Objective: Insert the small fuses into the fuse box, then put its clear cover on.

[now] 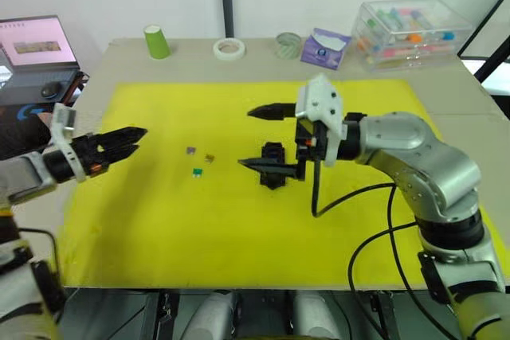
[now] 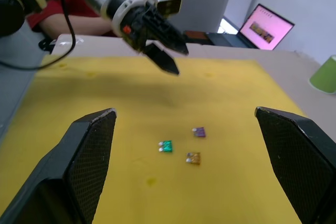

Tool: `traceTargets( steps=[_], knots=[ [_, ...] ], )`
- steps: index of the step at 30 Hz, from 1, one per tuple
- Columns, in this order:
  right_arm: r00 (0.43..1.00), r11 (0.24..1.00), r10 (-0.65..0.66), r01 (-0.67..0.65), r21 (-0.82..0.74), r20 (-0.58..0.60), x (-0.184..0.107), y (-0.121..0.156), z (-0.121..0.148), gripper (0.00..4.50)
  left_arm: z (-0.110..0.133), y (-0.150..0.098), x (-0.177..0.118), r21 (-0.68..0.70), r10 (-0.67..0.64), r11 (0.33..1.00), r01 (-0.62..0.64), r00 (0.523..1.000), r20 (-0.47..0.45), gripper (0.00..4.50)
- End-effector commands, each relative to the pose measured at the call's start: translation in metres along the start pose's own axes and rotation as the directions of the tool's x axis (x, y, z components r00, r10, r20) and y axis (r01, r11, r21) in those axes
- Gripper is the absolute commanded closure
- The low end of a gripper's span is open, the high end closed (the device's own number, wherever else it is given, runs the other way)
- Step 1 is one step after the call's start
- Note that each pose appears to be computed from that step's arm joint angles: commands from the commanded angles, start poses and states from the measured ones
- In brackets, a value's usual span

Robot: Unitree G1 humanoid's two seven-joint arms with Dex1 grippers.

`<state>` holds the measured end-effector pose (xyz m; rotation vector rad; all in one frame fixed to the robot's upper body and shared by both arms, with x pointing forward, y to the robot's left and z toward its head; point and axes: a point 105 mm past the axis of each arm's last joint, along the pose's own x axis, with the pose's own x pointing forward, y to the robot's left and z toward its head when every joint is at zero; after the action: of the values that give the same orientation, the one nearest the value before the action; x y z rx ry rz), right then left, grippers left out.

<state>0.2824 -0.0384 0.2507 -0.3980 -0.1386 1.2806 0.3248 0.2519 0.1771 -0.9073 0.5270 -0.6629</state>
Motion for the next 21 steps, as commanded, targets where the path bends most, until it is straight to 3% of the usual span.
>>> traceTargets(
  steps=[1,8,21],
  knots=[
    [1.000,1.000,-0.013,0.013,-0.018,0.019,0.000,-0.002,0.006,0.04,0.004,-0.003,0.010,-0.060,-0.035,0.998,0.034,0.999,-0.001,0.00],
    [0.999,0.998,-0.052,0.052,-0.023,0.000,-0.002,-0.004,0.002,0.04,-0.012,0.016,0.030,-0.144,-0.002,0.989,-0.008,0.997,-0.072,0.00],
    [0.995,0.995,-0.103,0.103,-0.010,-0.007,-0.006,-0.008,0.004,0.04,-0.018,0.036,0.053,-0.142,0.015,0.990,-0.022,0.998,-0.054,0.00]
  ],
)
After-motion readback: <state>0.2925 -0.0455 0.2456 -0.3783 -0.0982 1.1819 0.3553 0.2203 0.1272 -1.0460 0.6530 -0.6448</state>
